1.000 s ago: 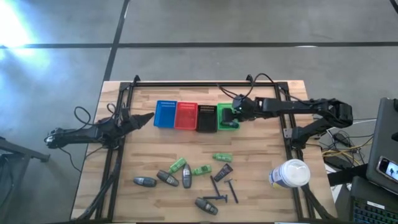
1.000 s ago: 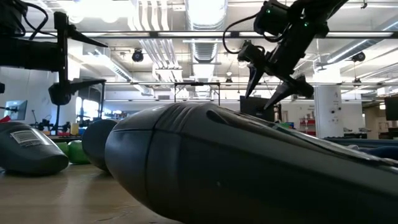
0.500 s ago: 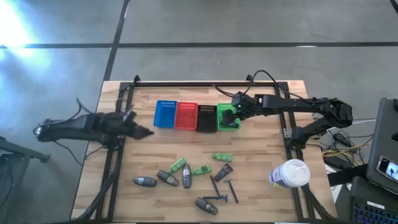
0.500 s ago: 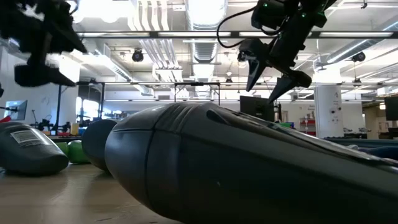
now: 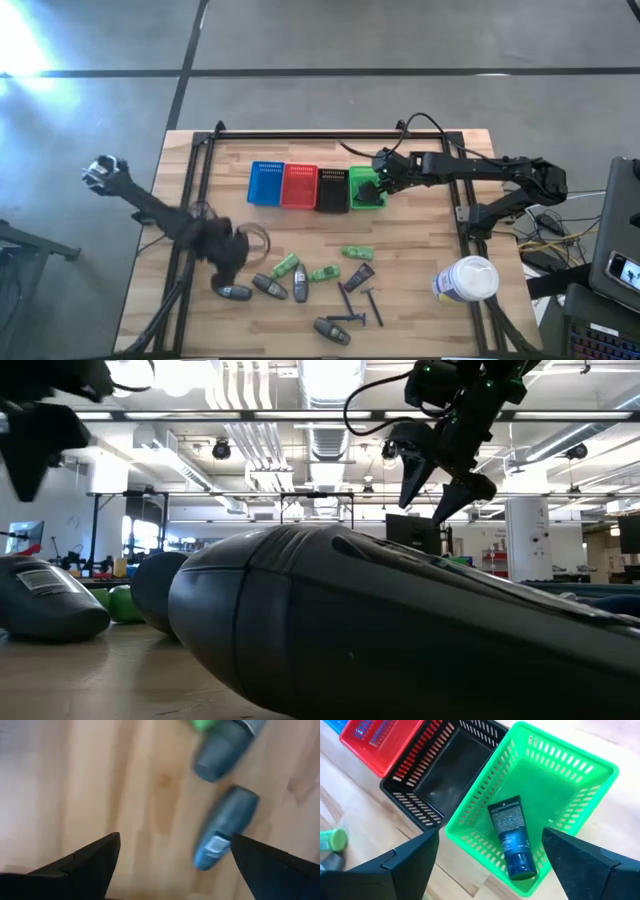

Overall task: Pick & Place Travel size toiletries
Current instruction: Put the deodorant into the blue basket

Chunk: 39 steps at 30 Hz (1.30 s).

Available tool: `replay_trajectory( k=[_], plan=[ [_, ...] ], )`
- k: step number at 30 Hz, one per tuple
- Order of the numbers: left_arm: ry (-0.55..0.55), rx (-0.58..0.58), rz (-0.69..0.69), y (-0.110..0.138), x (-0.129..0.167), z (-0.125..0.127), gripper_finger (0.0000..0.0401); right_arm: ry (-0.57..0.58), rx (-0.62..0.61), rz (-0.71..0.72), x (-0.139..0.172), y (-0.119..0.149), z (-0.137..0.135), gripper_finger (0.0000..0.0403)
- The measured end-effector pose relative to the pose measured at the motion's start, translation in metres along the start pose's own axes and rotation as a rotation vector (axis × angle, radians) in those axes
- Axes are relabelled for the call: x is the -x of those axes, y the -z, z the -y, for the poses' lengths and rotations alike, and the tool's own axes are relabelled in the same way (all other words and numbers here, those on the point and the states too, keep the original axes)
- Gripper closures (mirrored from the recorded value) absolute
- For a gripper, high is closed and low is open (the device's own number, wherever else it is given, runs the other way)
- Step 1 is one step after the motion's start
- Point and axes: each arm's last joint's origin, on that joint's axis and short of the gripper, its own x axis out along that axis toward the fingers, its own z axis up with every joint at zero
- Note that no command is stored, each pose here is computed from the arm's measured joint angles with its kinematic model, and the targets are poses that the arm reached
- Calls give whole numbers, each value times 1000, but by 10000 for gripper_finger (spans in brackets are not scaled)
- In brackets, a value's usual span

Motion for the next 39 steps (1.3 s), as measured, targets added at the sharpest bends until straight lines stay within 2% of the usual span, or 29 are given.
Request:
replay_trajectory(
  k=[2, 6, 11, 14, 16, 20, 28, 39],
  plan=[
    [2, -17, -13, 2, -8, 20, 18, 0, 22, -1, 0, 0, 0, 48],
    [90, -48, 55, 1, -8, 60, 18, 0, 58, 0, 0, 0, 0, 53],
    [14, -146, 127, 1, -17, 92, 18, 0, 69, -1, 0, 0, 0, 67],
    [-59, -165, 75, 5, -30, 100, 18, 0, 70, -1, 0, 0, 0, 75],
    [-46, -164, 23, 7, -37, 105, 18, 0, 70, -1, 0, 0, 0, 80],
    [-67, -151, -53, 10, -52, 107, 19, 0, 67, -1, 0, 0, 0, 88],
    [-72, -82, -38, 19, -70, 92, 49, 0, 65, -1, 0, 0, 0, 102],
    [-61, -64, -44, 27, -96, 73, 70, 13, 64, -17, 0, 2, 1, 110]
  ],
)
